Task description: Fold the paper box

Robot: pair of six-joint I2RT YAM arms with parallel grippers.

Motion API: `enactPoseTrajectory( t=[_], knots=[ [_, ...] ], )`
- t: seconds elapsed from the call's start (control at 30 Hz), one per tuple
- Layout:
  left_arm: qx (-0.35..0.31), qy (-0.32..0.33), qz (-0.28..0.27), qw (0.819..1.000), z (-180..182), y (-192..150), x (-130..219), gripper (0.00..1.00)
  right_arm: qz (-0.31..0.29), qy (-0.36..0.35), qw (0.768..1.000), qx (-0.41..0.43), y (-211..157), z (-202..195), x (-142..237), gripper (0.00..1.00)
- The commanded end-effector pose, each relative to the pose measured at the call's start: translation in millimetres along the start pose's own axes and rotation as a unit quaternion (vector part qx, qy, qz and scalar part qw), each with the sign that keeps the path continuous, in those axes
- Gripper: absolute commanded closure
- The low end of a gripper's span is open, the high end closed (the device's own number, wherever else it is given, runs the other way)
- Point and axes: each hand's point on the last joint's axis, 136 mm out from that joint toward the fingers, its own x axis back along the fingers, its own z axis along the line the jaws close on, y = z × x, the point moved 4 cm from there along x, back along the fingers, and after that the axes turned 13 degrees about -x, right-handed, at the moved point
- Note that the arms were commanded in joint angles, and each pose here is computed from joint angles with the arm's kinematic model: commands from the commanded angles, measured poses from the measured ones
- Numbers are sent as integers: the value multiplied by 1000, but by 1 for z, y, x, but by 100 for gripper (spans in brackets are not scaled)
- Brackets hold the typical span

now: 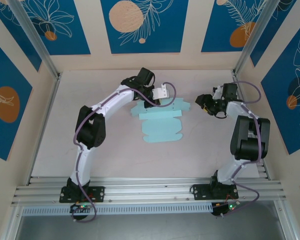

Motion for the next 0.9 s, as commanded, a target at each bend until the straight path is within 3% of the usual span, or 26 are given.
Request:
enactPoseTrajectory(
  t=[0.0,0.2,0.43,0.53,0.87],
  knots=[
    [6,0,4,1000,5,7,-1,90,20,24,1000,-5,-8,9,-9,41],
    [8,-4,21,1000,8,0,-13,88,21,13,1000,7,-24,12,-15,41],
    [-13,35,48,998,19,-5,-19,87,-29,-53,998,26,-27,37,14,40],
    [-25,49,61,997,20,-8,-28,86,-38,-47,998,32,-34,58,22,40],
    [-71,162,97,979,25,-14,-52,85,-37,-23,998,37,-40,95,23,39]
  ],
)
